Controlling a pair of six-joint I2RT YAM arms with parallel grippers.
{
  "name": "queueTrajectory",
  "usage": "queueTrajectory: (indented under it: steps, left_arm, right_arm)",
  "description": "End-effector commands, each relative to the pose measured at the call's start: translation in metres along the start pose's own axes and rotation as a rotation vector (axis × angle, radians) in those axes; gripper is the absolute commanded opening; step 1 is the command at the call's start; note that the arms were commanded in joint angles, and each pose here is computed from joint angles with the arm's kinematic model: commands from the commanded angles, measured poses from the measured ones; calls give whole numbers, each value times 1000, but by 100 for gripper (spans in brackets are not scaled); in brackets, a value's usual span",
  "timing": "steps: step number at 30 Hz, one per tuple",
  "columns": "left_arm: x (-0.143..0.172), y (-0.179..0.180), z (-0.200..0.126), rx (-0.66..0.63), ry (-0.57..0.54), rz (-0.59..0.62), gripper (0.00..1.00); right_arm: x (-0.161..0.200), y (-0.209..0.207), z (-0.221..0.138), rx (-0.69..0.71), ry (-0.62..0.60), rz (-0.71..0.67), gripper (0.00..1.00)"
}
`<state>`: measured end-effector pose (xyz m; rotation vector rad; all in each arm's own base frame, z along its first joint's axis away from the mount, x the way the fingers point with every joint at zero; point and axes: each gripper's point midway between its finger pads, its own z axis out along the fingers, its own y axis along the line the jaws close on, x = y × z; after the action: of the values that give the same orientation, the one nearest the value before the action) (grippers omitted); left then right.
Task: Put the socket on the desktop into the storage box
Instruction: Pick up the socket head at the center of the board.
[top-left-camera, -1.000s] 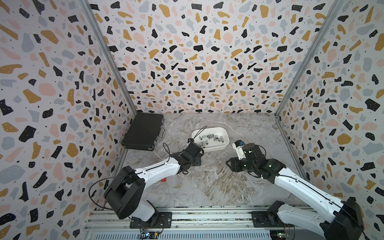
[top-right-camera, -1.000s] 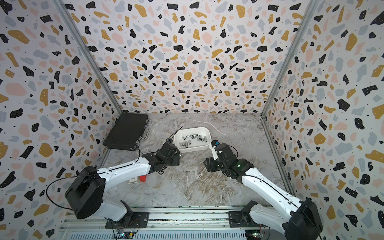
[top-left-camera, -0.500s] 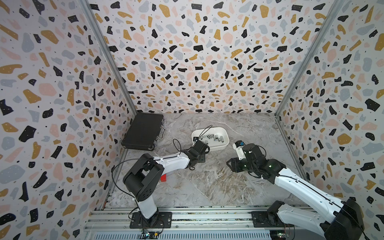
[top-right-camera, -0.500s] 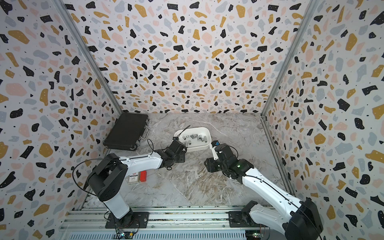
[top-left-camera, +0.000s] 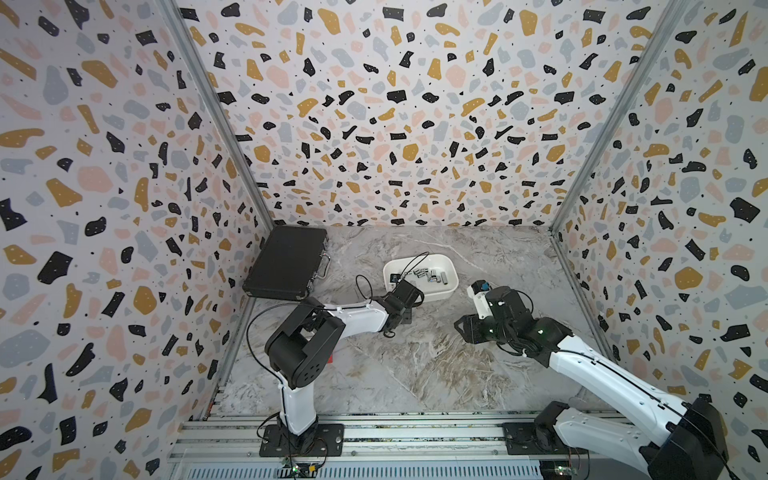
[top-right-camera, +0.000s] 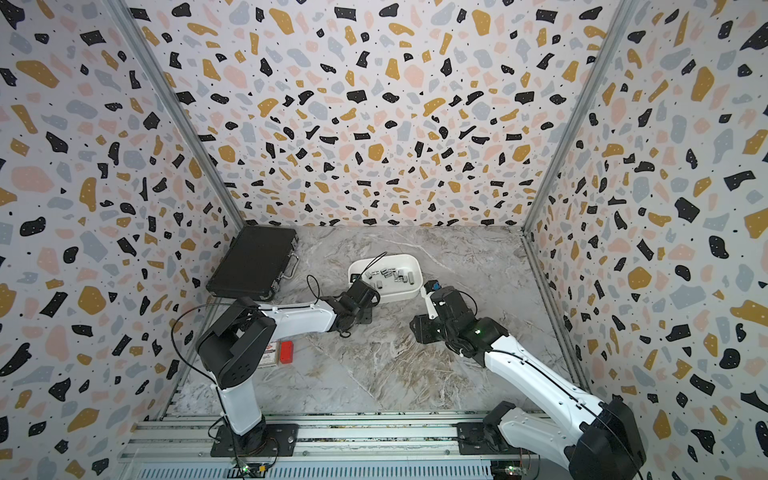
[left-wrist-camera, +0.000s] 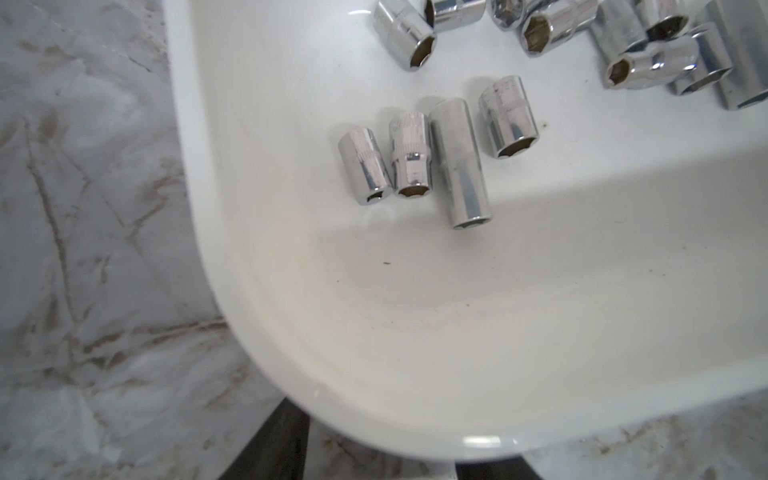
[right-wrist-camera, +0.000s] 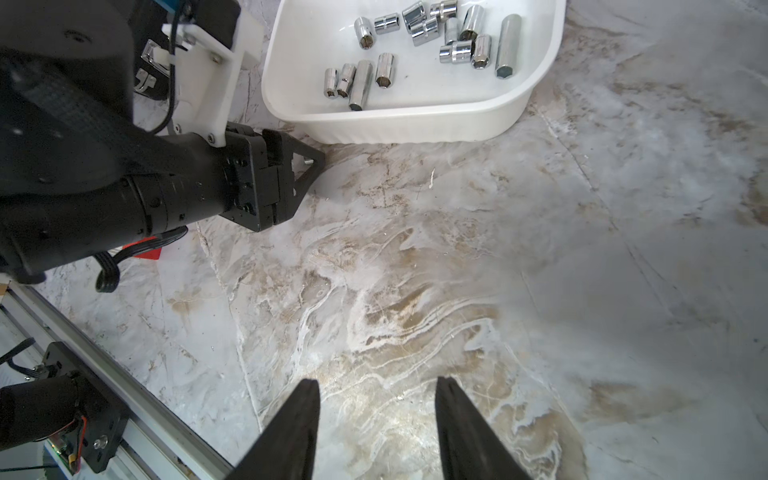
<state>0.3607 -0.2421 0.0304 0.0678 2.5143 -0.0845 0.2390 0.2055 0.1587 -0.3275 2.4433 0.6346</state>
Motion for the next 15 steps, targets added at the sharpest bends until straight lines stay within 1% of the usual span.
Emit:
queueTrajectory:
  steps: [1, 9, 15]
  left_arm:
    - [-12, -5, 0, -9, -34, -1, 57]
    - [-10, -7, 9, -15, -20, 0, 54]
    - [-7, -6, 13, -26, -13, 2, 48]
  right_arm:
    - [-7, -1, -6, 15, -14, -6, 50]
    - [-6, -5, -6, 24, -14, 0, 50]
    - [-7, -8, -8, 31, -23, 5, 50]
